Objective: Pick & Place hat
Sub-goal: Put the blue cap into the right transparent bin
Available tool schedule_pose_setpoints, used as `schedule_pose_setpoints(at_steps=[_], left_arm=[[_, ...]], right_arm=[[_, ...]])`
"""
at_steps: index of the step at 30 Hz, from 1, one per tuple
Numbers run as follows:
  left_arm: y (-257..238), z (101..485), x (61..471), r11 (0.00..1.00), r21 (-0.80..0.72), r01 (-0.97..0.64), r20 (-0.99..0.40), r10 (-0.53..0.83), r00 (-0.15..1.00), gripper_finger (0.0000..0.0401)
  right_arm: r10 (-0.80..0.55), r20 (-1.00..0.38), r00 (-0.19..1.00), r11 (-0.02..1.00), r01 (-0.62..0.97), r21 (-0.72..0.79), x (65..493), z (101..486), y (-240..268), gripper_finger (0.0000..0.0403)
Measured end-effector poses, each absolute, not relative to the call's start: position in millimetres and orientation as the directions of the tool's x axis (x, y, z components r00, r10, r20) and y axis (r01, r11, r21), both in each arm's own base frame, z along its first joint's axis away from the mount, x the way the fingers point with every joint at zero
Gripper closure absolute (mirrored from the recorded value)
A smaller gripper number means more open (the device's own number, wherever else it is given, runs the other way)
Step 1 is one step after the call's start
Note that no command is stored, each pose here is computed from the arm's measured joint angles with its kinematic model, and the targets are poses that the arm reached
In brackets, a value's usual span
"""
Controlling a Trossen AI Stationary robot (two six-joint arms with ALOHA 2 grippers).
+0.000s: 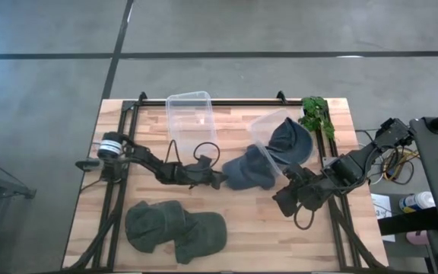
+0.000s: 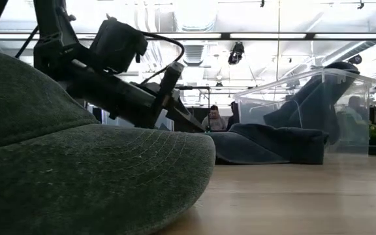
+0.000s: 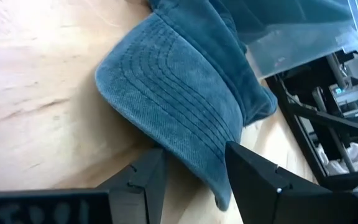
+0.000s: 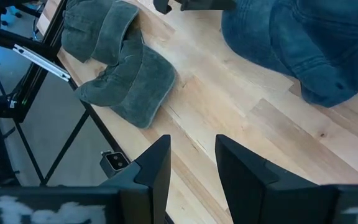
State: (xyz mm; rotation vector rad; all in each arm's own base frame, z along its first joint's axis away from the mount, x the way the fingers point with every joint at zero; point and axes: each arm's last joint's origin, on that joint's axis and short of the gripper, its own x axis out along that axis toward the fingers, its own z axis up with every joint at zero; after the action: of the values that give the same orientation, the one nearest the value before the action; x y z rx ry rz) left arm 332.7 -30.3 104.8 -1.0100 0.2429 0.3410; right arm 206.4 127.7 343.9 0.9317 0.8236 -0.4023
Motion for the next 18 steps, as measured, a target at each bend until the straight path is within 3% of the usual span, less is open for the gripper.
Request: schedule_pose_setpoints(at_steps=[9,18], left_arm=[[-29.3,107.2,337.6,0.434,-0.82,-0.373,-0.308,0.215,0.927,0.0246],[-31.3,118.6,346.4,0.537,-0.788,-0.3,-0.232,0.191,0.954,0.0253]], right_arm=[[0.038,-0.767,0.64,0.56,0.623,0.547,206.8,344.3,128.1,0.028],[0.038,-0.767,0.64,0.566,0.619,0.545,206.8,344.3,128.1,0.028]])
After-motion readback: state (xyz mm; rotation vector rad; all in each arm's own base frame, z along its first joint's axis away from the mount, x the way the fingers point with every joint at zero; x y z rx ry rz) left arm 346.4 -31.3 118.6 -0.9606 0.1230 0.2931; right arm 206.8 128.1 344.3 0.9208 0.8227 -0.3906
